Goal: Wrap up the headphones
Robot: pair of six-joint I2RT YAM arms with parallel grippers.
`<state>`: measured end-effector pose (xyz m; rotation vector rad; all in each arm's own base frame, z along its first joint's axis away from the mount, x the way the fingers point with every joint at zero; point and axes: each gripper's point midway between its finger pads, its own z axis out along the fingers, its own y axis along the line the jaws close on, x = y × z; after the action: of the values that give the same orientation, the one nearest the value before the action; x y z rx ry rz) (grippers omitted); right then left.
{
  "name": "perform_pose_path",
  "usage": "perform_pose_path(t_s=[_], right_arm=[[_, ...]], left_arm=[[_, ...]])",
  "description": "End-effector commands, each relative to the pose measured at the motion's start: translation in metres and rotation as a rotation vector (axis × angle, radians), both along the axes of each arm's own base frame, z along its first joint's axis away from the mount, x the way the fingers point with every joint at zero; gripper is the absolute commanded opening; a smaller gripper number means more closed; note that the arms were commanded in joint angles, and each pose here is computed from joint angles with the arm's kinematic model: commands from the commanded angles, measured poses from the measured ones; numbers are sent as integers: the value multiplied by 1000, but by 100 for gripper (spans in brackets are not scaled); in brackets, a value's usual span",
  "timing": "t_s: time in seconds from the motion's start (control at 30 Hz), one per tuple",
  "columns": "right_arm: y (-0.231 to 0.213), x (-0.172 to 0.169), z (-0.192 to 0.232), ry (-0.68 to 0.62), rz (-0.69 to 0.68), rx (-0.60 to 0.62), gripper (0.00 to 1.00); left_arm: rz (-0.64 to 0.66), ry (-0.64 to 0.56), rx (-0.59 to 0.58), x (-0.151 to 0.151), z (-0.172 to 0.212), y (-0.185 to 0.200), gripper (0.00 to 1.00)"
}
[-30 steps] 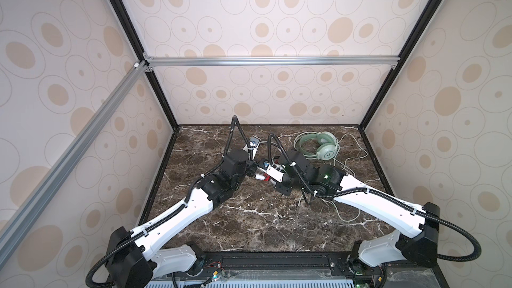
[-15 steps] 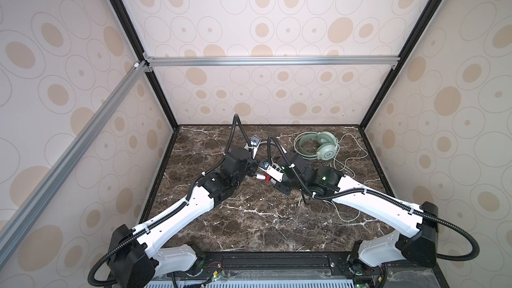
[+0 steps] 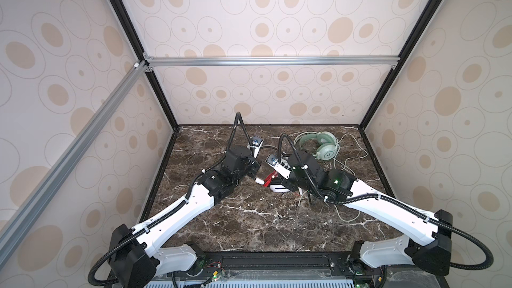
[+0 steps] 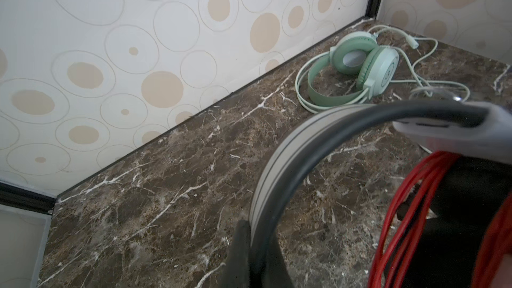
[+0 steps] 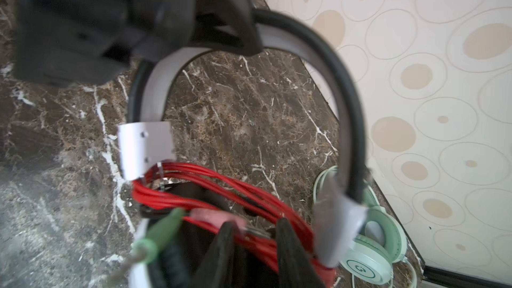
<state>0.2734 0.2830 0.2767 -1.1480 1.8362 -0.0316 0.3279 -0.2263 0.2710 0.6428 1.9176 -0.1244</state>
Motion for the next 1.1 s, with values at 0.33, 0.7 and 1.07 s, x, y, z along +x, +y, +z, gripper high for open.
perform_pose_path(t_s=[0.33,0.7,1.07], right_arm=[[-10,4,12,-42,-34,45,33],[-28,-7,50,-59,-47,246,57],[-107,-19,82,-56,-97,581,85]], left_arm=[[-32,-4,-106,1,35,-9,0],[-8,39,-163,10,32,-11,0],[-86,61,-333,-3,91,-22,0]])
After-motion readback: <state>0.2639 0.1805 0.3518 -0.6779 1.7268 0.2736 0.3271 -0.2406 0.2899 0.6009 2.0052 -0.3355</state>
